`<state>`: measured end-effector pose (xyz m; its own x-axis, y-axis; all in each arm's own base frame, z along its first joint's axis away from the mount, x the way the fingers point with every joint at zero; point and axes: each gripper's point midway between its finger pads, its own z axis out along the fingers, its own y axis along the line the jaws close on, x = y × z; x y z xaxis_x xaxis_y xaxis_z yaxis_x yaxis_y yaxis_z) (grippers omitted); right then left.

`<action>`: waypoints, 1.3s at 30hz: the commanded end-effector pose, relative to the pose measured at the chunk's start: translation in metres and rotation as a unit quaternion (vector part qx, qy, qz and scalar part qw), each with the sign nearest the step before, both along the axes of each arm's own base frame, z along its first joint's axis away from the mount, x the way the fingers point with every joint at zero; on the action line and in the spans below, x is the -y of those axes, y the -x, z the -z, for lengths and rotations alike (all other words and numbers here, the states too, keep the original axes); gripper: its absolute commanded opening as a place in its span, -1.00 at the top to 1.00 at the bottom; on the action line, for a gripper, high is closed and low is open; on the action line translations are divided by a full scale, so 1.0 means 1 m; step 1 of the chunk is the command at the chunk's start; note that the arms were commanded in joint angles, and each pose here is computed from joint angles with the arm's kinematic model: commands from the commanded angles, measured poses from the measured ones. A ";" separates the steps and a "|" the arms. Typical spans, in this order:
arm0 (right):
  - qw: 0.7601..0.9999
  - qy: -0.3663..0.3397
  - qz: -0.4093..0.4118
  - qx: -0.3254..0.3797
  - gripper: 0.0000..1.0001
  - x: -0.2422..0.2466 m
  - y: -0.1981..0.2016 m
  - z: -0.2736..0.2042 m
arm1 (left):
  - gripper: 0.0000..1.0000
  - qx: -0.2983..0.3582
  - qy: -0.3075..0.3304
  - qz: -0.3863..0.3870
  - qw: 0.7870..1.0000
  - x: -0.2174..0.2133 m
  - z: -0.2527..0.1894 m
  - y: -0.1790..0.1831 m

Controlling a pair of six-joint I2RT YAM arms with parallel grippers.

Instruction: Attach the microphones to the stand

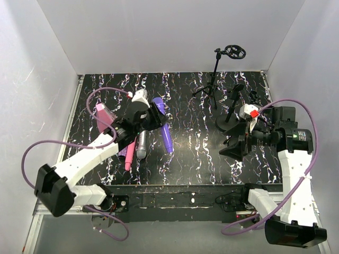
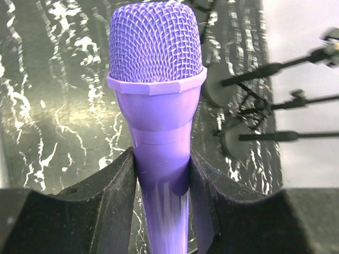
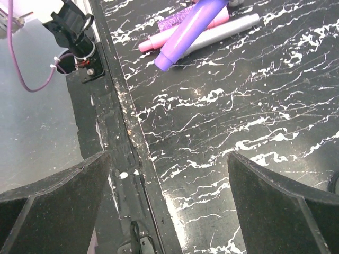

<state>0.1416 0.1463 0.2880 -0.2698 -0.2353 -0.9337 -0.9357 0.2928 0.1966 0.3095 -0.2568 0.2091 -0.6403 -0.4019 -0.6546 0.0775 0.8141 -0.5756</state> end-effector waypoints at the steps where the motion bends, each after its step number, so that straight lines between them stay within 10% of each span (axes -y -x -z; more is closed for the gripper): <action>1: 0.999 -0.032 -0.024 0.010 -0.97 -0.008 0.009 -0.030 | 1.00 0.127 0.059 0.090 0.986 0.013 -0.069 0.017; 18: 0.996 -0.036 -0.084 -0.022 -0.97 -0.036 -0.002 -0.066 | 1.00 0.287 0.170 0.264 0.905 0.049 -0.183 0.067; 39: 0.993 -0.033 -0.103 -0.052 -0.96 -0.058 -0.016 -0.066 | 1.00 0.304 0.225 0.287 0.880 0.055 -0.205 0.081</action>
